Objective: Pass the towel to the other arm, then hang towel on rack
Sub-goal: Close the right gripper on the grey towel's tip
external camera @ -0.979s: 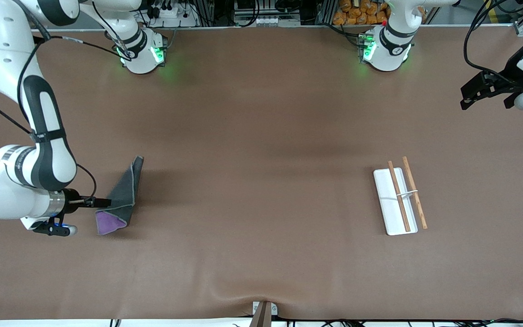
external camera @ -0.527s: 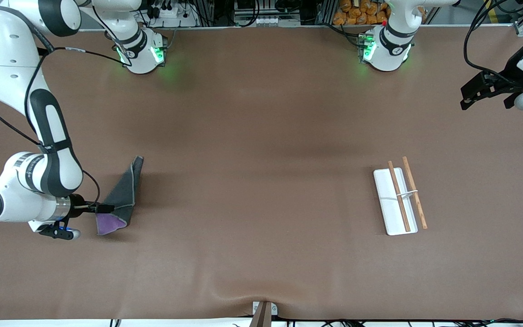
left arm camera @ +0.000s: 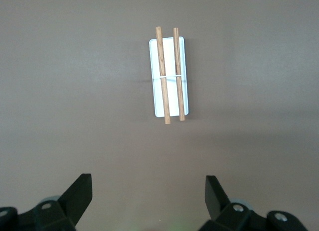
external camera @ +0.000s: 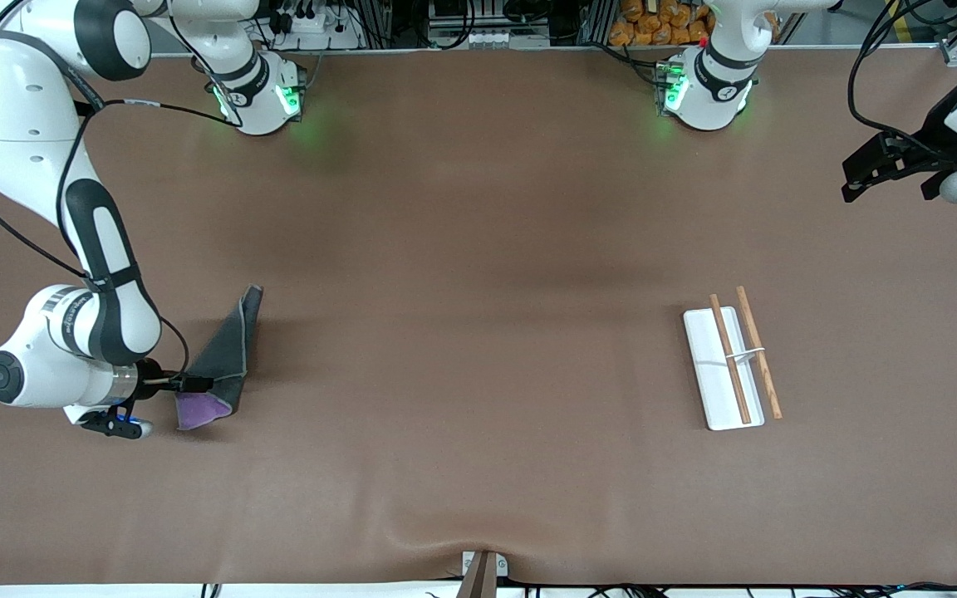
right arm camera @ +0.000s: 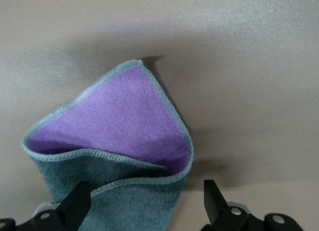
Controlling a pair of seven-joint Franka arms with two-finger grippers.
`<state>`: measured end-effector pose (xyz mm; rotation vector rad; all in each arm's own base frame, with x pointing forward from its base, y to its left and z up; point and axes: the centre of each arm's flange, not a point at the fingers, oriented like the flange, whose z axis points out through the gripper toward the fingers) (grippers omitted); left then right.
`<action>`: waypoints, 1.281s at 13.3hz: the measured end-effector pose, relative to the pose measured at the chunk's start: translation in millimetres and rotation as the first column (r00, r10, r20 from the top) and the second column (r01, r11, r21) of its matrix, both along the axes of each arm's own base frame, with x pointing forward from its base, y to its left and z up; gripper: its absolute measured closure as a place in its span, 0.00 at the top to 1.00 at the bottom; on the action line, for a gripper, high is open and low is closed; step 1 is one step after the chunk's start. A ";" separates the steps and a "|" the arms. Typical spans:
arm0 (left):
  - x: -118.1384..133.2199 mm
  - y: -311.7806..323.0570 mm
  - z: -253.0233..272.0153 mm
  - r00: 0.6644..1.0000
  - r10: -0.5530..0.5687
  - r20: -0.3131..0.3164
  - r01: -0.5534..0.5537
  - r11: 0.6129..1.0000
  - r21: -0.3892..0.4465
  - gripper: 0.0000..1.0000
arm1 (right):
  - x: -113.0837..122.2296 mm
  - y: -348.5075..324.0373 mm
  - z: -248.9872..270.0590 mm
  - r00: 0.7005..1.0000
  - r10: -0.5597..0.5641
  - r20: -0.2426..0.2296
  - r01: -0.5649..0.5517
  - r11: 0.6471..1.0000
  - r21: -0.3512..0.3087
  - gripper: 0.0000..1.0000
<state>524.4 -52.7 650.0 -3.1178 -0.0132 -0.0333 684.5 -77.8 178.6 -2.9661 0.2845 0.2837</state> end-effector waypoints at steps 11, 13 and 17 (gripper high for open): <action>2.1 2.3 0.7 1.000 0.004 0.013 -0.004 1.000 -0.001 1.00 | -0.5 -3.7 -2.8 1.000 0.030 0.007 -0.030 1.000 0.005 0.16; 2.2 3.2 0.8 1.000 0.005 0.014 -0.005 1.000 -0.002 1.00 | -0.5 -3.8 -2.7 1.000 0.030 0.007 -0.030 1.000 0.005 0.04; 2.4 5.1 0.8 1.000 0.008 0.014 -0.008 1.000 -0.002 1.00 | 2.7 -2.6 3.7 0.999 0.051 0.018 -0.051 0.999 0.009 0.04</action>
